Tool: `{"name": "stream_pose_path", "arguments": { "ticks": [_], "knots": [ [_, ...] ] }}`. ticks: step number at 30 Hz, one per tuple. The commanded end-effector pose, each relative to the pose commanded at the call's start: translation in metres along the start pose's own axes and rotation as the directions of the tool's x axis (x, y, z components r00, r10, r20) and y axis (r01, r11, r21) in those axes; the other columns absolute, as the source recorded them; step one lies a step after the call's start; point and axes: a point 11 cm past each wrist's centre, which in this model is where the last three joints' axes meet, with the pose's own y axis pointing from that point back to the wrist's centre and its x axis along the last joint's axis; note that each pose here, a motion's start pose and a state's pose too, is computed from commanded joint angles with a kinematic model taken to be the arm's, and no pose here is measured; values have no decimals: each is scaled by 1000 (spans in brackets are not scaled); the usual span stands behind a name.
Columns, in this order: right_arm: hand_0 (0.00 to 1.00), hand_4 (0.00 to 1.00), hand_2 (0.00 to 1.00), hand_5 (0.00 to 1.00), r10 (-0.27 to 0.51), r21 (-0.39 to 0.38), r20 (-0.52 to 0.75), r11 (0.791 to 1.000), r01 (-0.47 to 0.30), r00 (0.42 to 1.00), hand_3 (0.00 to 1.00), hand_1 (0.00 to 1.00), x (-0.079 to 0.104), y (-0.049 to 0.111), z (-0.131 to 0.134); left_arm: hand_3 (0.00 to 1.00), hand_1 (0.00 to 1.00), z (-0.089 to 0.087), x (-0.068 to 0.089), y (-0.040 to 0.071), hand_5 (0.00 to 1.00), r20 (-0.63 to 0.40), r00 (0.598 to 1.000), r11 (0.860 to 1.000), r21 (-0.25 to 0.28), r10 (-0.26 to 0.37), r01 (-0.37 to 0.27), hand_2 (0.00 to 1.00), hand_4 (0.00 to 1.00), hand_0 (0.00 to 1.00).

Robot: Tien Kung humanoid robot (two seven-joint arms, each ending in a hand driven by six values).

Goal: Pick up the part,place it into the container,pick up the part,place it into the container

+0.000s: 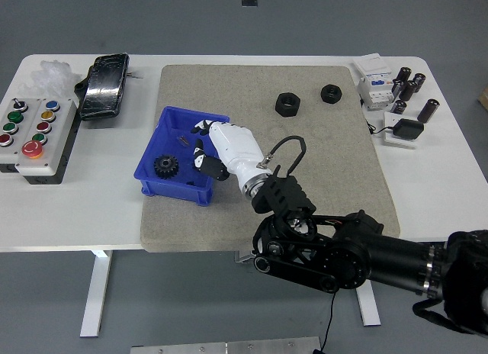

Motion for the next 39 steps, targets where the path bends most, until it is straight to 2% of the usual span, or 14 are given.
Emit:
{"name": "stream_pose_path", "arguments": {
  "ticks": [4, 5, 6, 11, 12, 17, 18, 22, 25, 29, 30, 33, 35, 39],
  "knots": [
    [998, 788, 998, 396, 32, 4, 15, 999, -32, 999, 998, 987, 4, 0, -1, 648, 557, -1, 2, 0, 441, -4, 1000, 1000, 3, 3, -3, 426, 661, 666],
    [983, 791, 939, 418, 47, 0, 19, 999, -47, 999, 939, 952, 7, 0, -1, 648, 557, -1, 2, 0, 448, -4, 1000, 1000, 3, 4, -4, 425, 661, 666],
    [983, 791, 939, 418, 66, -8, 25, 998, -66, 997, 939, 952, 11, -1, 0, 648, 557, -1, 2, 0, 448, -4, 1000, 1000, 3, 5, -5, 425, 661, 666],
    [983, 791, 939, 418, 138, -119, 32, 984, -133, 990, 939, 952, 25, -2, 30, 648, 557, -1, 0, 0, 448, -1, 1000, 1000, -1, 2, -2, 425, 661, 666],
    [911, 783, 865, 411, 158, -161, 26, 975, -152, 987, 874, 868, 29, 0, 45, 648, 557, 0, -1, 0, 450, 1, 1000, 1000, -1, 0, 0, 425, 660, 666],
    [911, 783, 865, 411, 254, -296, 12, 925, -239, 967, 874, 868, 51, 11, 100, 648, 557, -3, -4, -1, 450, 2, 1000, 1000, 2, -5, 5, 425, 660, 666],
    [878, 833, 856, 483, 267, -316, 21, 916, -247, 963, 873, 857, 54, 14, 111, 648, 557, -5, -4, -1, 451, 1, 1000, 1000, 5, -5, 5, 426, 662, 666],
    [878, 833, 856, 483, 334, -413, 108, 872, -263, 936, 873, 857, 65, 26, 153, 648, 557, -8, -4, -2, 451, 0, 1000, 1000, 16, -2, 2, 426, 662, 666],
    [860, 852, 835, 531, 396, -468, 172, 839, -279, 902, 837, 840, 75, 36, 181, 648, 557, -6, -4, -1, 452, -1, 1000, 1000, 7, -4, 4, 426, 662, 666],
    [860, 852, 835, 531, 499, -527, 241, 788, -320, 832, 837, 840, 93, 55, 219, 648, 557, -4, -7, -1, 452, 0, 1000, 1000, -3, -9, 9, 426, 662, 666],
    [846, 851, 810, 552, 524, -536, 255, 776, -333, 812, 794, 811, 99, 60, 226, 647, 557, -4, -7, -1, 451, 1, 1000, 1000, -3, -10, 10, 427, 662, 666],
    [846, 851, 810, 552, 616, -555, 303, 735, -390, 727, 794, 811, 119, 78, 247, 647, 557, -6, -8, -2, 451, 5, 1000, 1000, 1, -10, 10, 427, 662, 666],
    [819, 873, 793, 602, 659, -561, 333, 713, -421, 674, 770, 788, 128, 89, 256, 648, 557, -6, -7, -2, 451, 6, 1000, 1000, 2, -9, 9, 428, 662, 666],
    [819, 873, 793, 602, 722, -563, 409, 681, -468, 558, 770, 788, 137, 114, 269, 648, 557, -6, -6, -2, 451, 8, 1000, 1000, -1, -8, 8, 428, 662, 666]
  ]
}}
